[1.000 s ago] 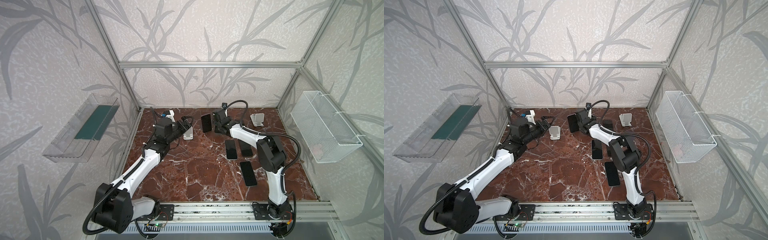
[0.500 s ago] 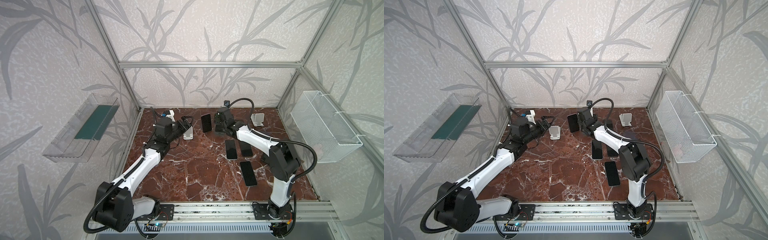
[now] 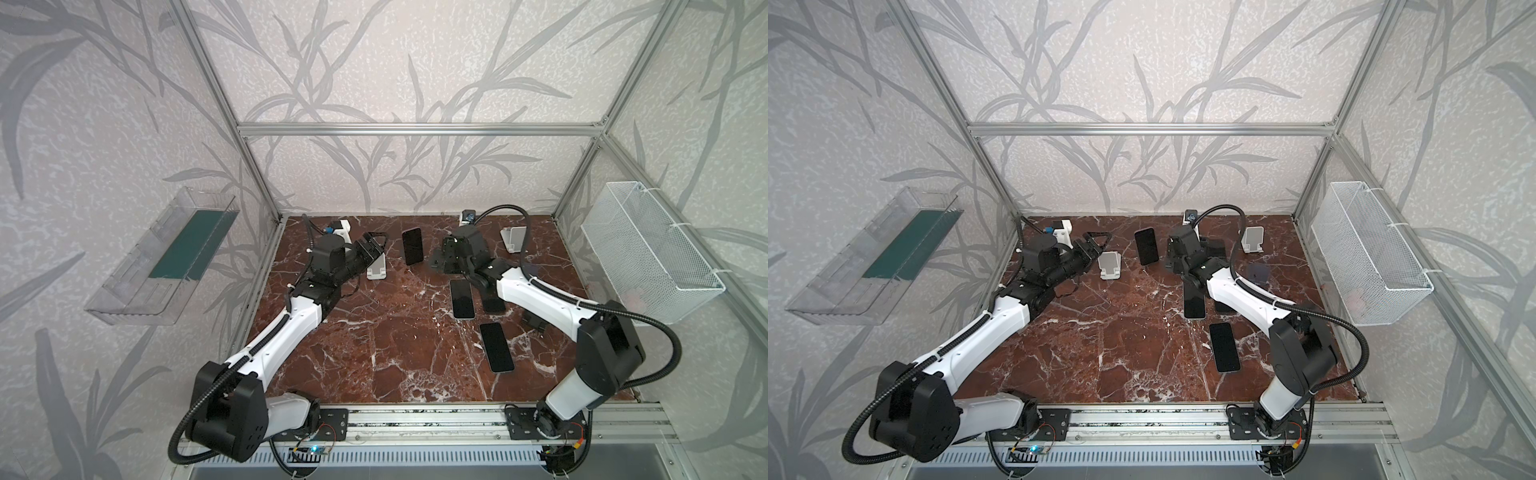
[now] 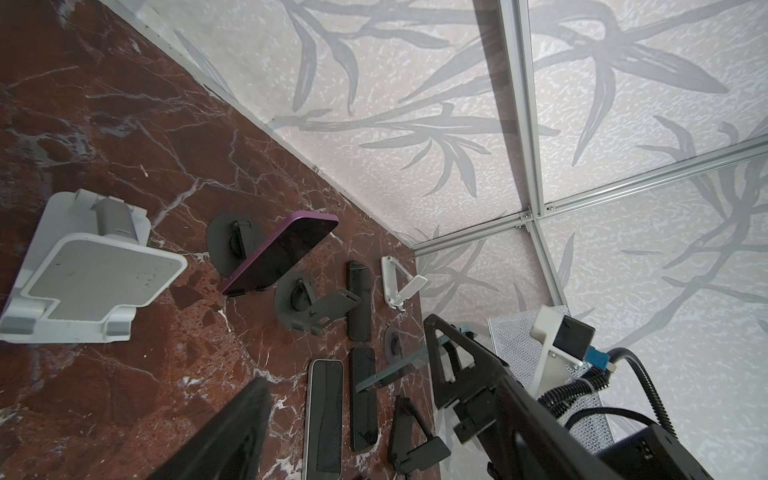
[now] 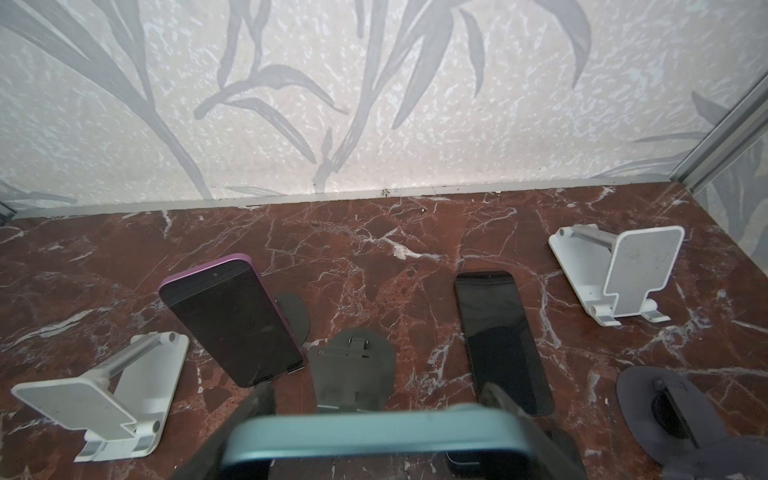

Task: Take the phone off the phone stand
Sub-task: 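Carry the teal-edged phone with the right gripper nearer the robot and lower it, then lay the teal-edged phone flat beside the other phones and open the right gripper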

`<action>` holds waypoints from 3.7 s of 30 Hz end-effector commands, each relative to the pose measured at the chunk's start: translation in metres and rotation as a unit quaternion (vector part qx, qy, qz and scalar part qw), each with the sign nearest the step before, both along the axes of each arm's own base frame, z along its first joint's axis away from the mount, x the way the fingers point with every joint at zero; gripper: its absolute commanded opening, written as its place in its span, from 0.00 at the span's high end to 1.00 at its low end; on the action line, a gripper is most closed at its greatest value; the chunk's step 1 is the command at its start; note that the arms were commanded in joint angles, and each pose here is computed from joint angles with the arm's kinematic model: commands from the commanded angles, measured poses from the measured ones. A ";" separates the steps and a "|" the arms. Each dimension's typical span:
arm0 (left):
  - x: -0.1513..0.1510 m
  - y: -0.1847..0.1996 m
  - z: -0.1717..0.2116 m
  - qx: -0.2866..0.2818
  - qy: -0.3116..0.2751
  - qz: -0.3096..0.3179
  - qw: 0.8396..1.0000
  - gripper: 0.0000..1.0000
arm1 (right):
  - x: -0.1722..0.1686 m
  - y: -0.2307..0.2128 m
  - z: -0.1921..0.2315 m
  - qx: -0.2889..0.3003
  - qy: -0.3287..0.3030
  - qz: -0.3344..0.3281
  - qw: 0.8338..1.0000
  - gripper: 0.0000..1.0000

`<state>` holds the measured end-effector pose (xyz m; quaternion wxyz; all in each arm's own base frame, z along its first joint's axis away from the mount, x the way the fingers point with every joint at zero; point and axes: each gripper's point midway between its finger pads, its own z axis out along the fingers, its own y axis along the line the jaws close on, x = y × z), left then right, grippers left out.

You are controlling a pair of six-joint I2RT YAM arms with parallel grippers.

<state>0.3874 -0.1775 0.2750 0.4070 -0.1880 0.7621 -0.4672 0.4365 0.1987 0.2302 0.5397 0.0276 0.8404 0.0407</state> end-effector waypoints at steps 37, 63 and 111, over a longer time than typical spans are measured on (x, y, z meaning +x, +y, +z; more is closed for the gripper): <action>-0.025 -0.042 0.005 0.042 -0.023 -0.055 0.997 0.15 | -0.204 -0.011 -0.166 0.053 0.342 0.079 0.935 0.34; -0.023 -0.045 0.000 0.044 -0.016 -0.061 0.997 0.15 | -0.211 -0.012 -0.207 -0.036 0.362 0.028 0.931 0.27; -0.023 -0.042 0.000 0.049 -0.018 -0.053 0.997 0.15 | -0.198 -0.012 -0.140 -0.030 0.286 0.043 0.957 0.04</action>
